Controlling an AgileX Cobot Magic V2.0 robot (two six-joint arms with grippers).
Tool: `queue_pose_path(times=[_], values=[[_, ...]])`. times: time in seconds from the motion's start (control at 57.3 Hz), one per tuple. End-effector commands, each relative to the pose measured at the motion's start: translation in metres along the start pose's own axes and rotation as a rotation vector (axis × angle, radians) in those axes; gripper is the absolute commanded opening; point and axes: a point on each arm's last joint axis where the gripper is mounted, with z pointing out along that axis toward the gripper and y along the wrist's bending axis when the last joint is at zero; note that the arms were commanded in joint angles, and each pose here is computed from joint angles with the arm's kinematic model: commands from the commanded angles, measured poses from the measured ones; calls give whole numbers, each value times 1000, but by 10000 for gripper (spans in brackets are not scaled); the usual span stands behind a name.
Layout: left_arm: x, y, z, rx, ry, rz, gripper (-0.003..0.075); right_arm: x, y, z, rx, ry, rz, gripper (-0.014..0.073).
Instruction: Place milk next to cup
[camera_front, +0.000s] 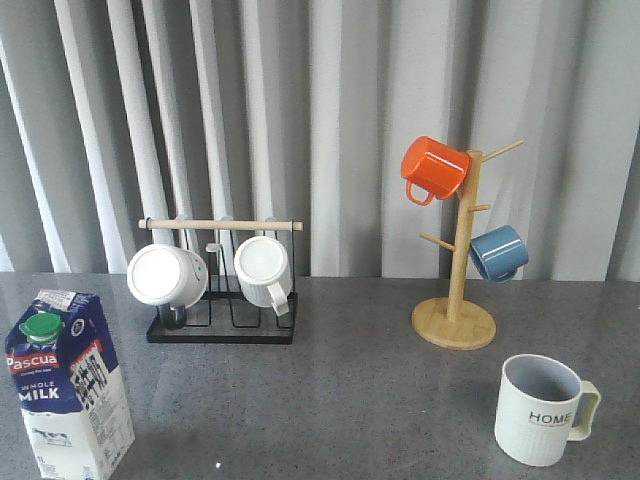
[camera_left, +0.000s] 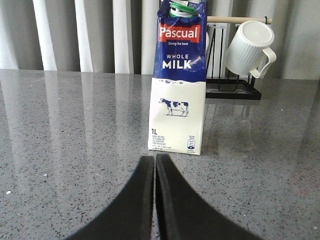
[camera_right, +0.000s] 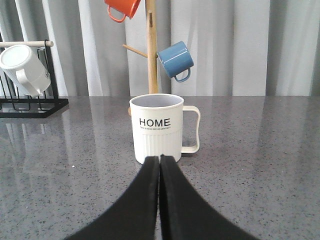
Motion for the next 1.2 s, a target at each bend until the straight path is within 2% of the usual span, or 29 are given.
queue_pose_path(times=[0.0, 0.192, 0.279, 0.349, 0.401, 0.454, 0.506, 0.558, 0.628, 0.698, 0.785, 0.925, 1.187], values=[[-15, -1, -3, 9, -109, -12, -6, -5, -1, -1, 9, -82, -12, -10], [-16, -1, -3, 8, -122, 10, -6, -6, -1, -1, 9, -84, -13, -10], [-18, -1, -3, 5, -143, 70, -6, -13, 0, -2, 11, -165, -51, -10], [-24, -2, -4, 15, -206, -4, -6, -25, -1, -5, 8, -291, 1, -10], [-30, -2, -5, 28, -262, -86, -6, -34, -1, -7, -1, -373, 86, -10], [-39, -2, -8, 38, -317, -140, -6, -44, -1, -9, -6, -401, 128, -10], [-51, -3, -11, 45, -366, -146, -6, -60, -1, -10, -7, -410, 116, -10], [-69, -4, -13, 47, -406, -130, -6, -76, 0, -7, 3, -389, 50, -10], [-93, -6, -11, 40, -398, -94, -6, -101, 1, 2, 18, -351, -42, -10], [-117, -7, -1, 34, -329, -83, -6, -127, 2, 20, 23, -278, -90, -10], [-135, -9, 20, 27, -208, -93, -6, -147, 3, 47, 16, -174, -92, -10], [-144, -13, 44, 40, -112, -91, -6, -152, 3, 72, 13, -75, -92, -10], [-148, -15, 55, 58, -163, -91, -6, -139, 3, 87, 9, 12, -90, -9]])
